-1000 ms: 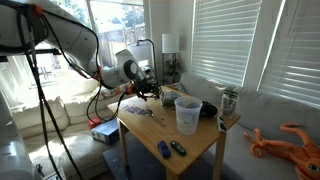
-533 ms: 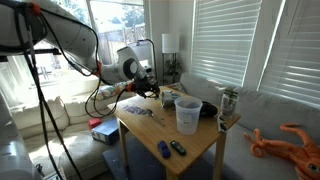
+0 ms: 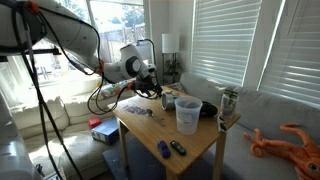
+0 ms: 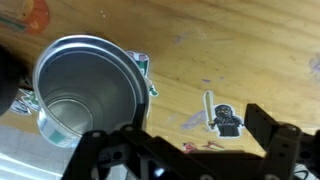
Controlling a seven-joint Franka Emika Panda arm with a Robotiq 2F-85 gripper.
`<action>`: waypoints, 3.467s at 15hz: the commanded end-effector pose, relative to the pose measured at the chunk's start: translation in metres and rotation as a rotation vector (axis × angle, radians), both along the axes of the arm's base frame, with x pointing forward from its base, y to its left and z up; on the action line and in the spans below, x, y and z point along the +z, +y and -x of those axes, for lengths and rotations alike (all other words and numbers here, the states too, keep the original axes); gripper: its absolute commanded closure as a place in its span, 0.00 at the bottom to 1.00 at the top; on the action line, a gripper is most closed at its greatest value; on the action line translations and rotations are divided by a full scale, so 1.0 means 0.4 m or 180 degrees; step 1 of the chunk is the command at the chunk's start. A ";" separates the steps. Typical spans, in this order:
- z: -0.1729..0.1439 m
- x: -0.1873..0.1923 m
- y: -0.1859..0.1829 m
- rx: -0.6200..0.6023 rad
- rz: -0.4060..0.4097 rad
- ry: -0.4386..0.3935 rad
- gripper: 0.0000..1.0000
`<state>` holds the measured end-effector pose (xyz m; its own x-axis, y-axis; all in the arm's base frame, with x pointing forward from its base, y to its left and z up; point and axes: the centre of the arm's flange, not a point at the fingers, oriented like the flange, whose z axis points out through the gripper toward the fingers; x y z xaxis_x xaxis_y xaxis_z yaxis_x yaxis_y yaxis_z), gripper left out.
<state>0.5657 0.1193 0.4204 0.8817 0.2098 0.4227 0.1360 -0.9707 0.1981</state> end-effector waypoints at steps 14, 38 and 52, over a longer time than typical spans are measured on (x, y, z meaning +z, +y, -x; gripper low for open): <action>-0.067 0.151 -0.129 -0.2093 -0.1226 -0.0336 0.00; -0.230 0.037 -0.263 -0.2842 -0.1708 -0.1061 0.00; -0.273 -0.051 -0.236 -0.3036 -0.1764 -0.0576 0.39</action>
<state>0.6681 0.0231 0.4006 0.4852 -0.7766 0.4018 -0.6859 -0.6230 -0.3760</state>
